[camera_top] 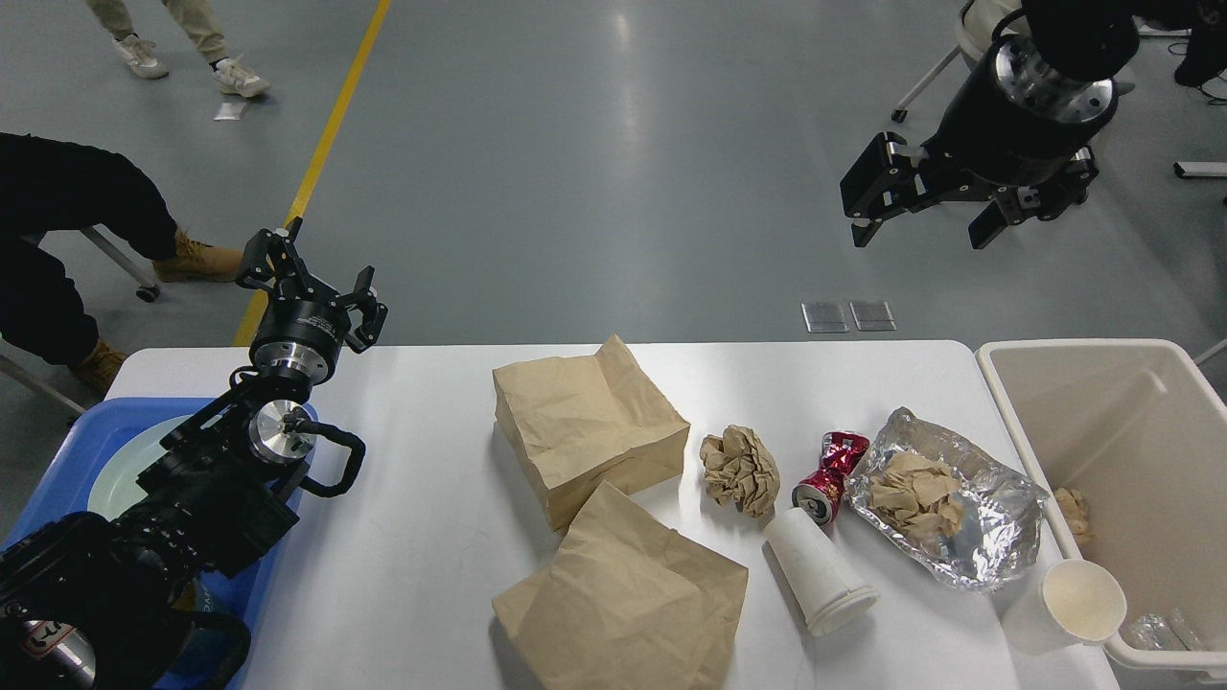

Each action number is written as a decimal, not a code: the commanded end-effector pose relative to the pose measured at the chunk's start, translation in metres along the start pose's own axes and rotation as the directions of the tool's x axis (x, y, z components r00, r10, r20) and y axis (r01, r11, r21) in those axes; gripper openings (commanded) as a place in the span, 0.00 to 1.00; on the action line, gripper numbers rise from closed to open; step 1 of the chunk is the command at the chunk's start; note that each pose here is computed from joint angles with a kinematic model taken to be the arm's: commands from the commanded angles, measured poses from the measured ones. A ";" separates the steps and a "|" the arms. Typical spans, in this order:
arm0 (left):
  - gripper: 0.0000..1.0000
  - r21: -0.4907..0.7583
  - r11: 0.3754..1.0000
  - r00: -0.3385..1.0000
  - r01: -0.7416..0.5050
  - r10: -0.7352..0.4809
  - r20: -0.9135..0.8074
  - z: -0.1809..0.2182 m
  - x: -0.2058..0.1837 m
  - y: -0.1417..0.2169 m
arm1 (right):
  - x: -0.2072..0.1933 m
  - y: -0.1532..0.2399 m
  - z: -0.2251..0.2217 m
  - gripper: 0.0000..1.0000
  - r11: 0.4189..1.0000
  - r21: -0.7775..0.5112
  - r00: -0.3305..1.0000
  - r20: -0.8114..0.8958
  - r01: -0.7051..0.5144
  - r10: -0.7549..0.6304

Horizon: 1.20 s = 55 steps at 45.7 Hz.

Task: Tidy desktop
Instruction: 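Swing the right gripper down toward the farther brown paper bag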

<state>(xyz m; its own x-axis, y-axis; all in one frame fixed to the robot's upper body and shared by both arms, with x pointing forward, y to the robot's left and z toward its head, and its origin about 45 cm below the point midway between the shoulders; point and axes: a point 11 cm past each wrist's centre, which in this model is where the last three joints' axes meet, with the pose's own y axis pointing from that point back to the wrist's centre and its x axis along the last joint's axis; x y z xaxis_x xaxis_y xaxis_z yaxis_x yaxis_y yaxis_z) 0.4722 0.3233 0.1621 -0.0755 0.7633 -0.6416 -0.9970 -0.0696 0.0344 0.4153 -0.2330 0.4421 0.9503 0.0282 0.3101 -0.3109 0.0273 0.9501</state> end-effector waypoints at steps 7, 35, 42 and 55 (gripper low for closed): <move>0.96 0.000 1.000 1.000 0.000 0.000 0.000 0.000 0.000 0.000 | -0.006 0.008 -0.002 1.00 0.999 -0.020 0.999 -0.005 0.039 -0.039; 0.96 -0.001 1.000 1.000 0.000 0.000 -0.001 0.000 0.000 0.000 | 0.006 0.054 -0.003 1.00 0.992 -0.104 0.995 -0.082 -0.069 0.061; 0.96 0.000 1.000 1.000 0.000 0.000 0.000 0.000 0.000 0.000 | 0.006 0.053 0.010 1.00 0.989 -0.132 0.995 -0.080 -0.063 0.052; 0.96 0.001 1.000 1.000 -0.003 0.003 -0.001 -0.001 0.001 0.001 | 0.001 0.042 0.038 1.00 0.989 -0.145 0.999 -0.045 -0.027 0.021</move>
<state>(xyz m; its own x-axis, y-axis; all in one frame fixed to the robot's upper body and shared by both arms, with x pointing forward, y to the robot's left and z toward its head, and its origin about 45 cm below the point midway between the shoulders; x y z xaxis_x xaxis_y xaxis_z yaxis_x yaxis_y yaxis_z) 0.4722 0.3234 0.1621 -0.0755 0.7633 -0.6416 -0.9970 -0.0697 0.0344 0.4039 -0.2684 0.4892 0.9371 0.0710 0.3418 -0.3490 0.1732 0.9210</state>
